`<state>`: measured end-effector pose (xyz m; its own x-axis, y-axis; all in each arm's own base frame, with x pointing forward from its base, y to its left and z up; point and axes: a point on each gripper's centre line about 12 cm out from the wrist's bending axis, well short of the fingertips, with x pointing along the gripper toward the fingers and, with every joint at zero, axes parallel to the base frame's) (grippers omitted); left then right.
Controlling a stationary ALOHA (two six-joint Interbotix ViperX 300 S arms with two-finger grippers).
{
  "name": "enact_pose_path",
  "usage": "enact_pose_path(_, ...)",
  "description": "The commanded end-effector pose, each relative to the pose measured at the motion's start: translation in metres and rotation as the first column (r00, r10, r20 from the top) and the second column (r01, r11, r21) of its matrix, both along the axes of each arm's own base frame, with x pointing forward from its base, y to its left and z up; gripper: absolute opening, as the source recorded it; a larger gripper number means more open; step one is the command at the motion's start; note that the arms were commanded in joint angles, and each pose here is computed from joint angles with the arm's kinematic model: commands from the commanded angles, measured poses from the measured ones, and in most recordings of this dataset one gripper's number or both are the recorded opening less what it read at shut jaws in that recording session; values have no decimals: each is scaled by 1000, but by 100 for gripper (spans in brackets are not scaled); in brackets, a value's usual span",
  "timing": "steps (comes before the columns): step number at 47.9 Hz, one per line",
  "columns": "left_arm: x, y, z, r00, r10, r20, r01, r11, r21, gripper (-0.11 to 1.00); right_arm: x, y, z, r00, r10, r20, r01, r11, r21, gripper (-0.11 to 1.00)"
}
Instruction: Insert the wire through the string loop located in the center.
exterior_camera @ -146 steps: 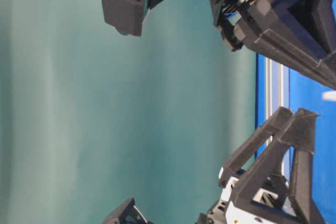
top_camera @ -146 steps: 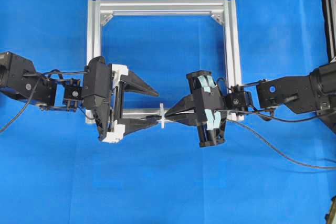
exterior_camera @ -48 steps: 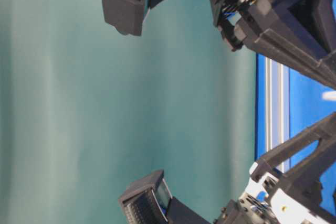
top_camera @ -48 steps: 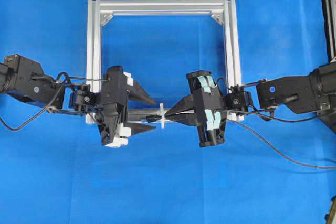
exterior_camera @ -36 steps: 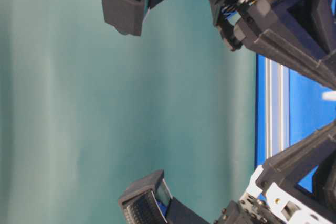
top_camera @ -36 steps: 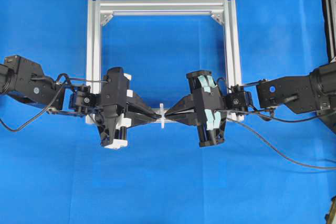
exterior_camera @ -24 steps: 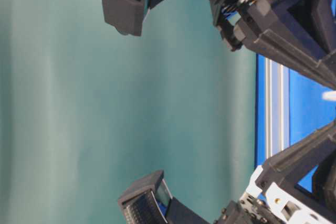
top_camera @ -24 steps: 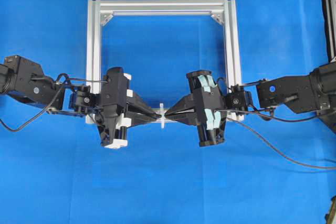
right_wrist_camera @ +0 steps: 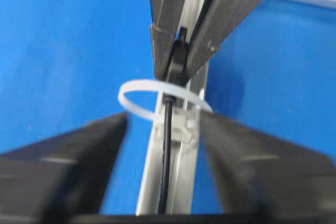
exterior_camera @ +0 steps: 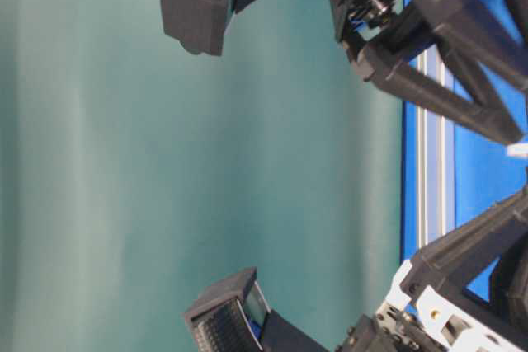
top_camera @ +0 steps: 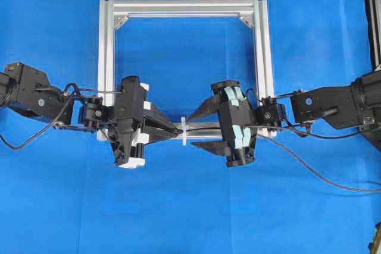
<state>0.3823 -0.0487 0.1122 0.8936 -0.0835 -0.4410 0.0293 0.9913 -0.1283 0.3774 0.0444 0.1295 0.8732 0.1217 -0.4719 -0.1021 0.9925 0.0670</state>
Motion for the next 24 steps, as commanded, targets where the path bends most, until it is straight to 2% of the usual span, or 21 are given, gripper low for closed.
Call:
enact_pose_path(1,3,0,9,1000,0,29,0,1000,-1,8,3,1,9,1000,-1,32,1,1000,7,65)
enact_pose_path(3,2,0,9,1000,0,28,0,1000,-1,8,3,1,9,999,-1,33,1,1000,8,79)
enact_pose_path(6,1,0,10,1000,0,29,0,1000,-1,8,3,0,9,999,-3,33,3,1000,8,91)
enact_pose_path(12,-6,0,12,1000,-4,28,4,1000,0,8,3,1,9,1000,-1,29,1,1000,7,86)
enact_pose_path(24,-36,-1,16,1000,-20,17,20,1000,0,8,-2,0,12,1000,1,30,-1,1000,5,87)
